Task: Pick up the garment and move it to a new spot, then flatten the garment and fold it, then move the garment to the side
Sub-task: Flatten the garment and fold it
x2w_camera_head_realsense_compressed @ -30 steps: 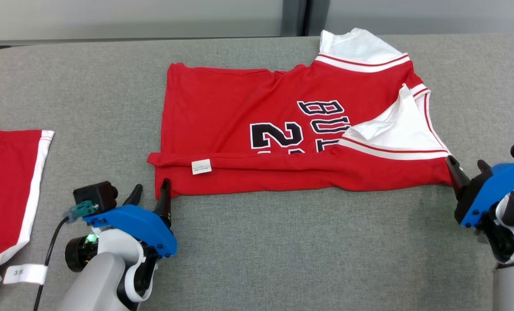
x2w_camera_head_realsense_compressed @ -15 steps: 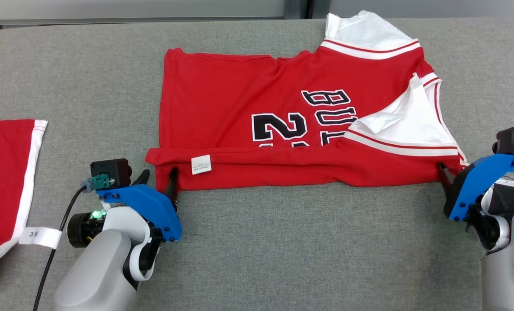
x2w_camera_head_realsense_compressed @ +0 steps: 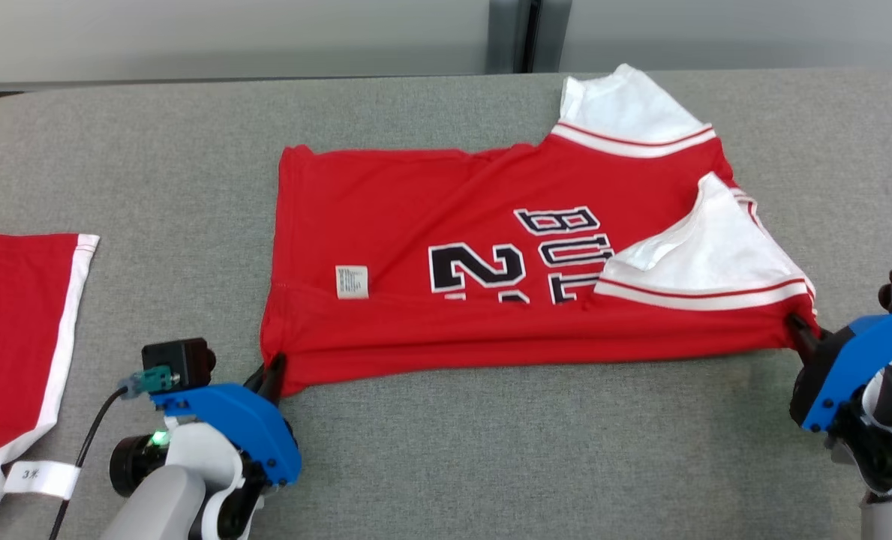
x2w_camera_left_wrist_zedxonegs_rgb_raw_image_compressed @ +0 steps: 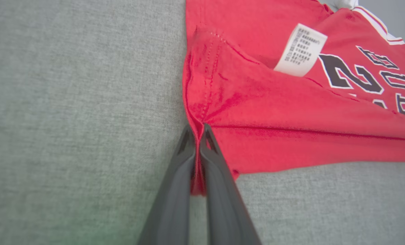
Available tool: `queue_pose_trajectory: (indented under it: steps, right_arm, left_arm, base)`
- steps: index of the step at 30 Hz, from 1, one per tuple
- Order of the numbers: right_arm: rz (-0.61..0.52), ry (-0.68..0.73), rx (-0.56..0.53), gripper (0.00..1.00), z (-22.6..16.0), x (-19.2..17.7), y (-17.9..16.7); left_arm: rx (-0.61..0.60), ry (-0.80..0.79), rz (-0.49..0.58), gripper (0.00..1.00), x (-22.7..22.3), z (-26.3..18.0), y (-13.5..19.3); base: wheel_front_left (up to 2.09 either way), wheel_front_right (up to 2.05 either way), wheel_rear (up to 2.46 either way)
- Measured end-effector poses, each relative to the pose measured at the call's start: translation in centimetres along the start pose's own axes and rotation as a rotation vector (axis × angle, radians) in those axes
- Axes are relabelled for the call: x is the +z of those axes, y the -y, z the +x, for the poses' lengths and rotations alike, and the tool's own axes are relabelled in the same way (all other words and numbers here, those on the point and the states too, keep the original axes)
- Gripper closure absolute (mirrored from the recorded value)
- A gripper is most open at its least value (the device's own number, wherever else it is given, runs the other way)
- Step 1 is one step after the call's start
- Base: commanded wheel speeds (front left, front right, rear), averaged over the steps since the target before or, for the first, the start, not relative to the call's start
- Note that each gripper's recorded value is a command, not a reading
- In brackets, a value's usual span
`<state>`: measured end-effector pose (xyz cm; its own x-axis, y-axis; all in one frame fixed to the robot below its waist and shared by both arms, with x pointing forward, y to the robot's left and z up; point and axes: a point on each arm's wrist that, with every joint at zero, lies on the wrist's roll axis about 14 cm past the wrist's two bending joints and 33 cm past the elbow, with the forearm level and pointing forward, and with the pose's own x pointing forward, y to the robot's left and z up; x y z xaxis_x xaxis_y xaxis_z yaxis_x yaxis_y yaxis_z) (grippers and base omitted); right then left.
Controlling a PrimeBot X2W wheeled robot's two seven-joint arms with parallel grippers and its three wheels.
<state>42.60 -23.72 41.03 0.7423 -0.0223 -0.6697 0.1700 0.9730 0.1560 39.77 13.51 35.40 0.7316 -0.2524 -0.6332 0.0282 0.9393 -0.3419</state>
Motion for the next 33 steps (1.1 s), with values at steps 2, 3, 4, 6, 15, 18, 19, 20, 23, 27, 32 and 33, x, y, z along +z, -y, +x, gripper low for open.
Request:
queue_pose_trajectory:
  steps: [2, 3, 4, 6, 15, 18, 19, 20, 23, 27, 32, 33]
  right_arm:
    - [0.003, 0.008, 0.0, 1.0, -1.2, -0.1, 0.3]
    - [0.014, 0.005, 0.005, 1.0, -1.8, -0.4, 0.4]
    - [0.02, 0.002, 0.007, 1.0, -2.3, -0.7, 0.6]
    - [0.031, 0.0, 0.007, 1.0, -3.3, -1.2, 0.9]
    - [0.092, -0.062, 0.02, 1.0, -5.5, -5.0, 1.9]
    - [0.106, -0.08, 0.023, 0.79, -5.7, -6.1, 2.0]
    - [0.108, -0.076, 0.023, 0.0, -5.8, -6.2, 2.1]
    - [0.113, -0.073, 0.024, 0.0, -5.7, -6.3, 2.1]
    - [0.116, -0.088, 0.033, 0.0, -5.7, -6.8, 1.9]
    - [0.081, -0.062, 0.034, 0.0, -5.7, -5.7, 1.4]
    - [-0.008, 0.039, 0.048, 0.0, -5.4, -0.8, -0.4]
    - [-0.025, 0.065, 0.057, 0.0, -5.3, 0.6, -1.0]
  left_arm:
    - [0.005, -0.003, -0.002, 1.0, -0.3, -1.0, -0.3]
    - [0.005, -0.002, -0.008, 1.0, -0.4, -1.5, -0.3]
    - [0.006, -0.003, -0.011, 1.0, -0.6, -2.0, -0.3]
    - [0.005, -0.004, -0.019, 1.0, -0.8, -3.0, -0.3]
    - [0.025, -0.074, -0.057, 1.0, -3.3, -6.8, -0.2]
    - [0.032, -0.102, -0.07, 0.3, -4.4, -7.6, -0.3]
    - [0.034, -0.103, -0.072, 0.0, -4.5, -7.7, -0.3]
    - [0.034, -0.096, -0.071, 0.0, -4.4, -7.8, -0.2]
    - [0.042, -0.074, -0.045, 0.0, -4.0, -7.9, -0.6]
    - [0.022, -0.022, -0.025, 0.0, -2.4, -7.6, -0.5]
    - [-0.002, 0.05, 0.073, 0.0, 2.1, -6.4, -0.7]
    - [-0.005, 0.059, 0.116, 0.0, 3.0, -6.0, -0.7]
  base:
    - [0.0, 0.0, 0.0]
    - [0.0, 0.0, 0.0]
    - [0.0, 0.0, 0.0]
    - [0.0, 0.0, 0.0]
    - [0.0, 0.0, 0.0]
    - [0.0, 0.0, 0.0]
    - [0.0, 0.0, 0.0]
    - [0.0, 0.0, 0.0]
    - [0.0, 0.0, 0.0]
    - [0.0, 0.0, 0.0]
    - [0.0, 0.0, 0.0]
    - [0.0, 0.0, 0.0]
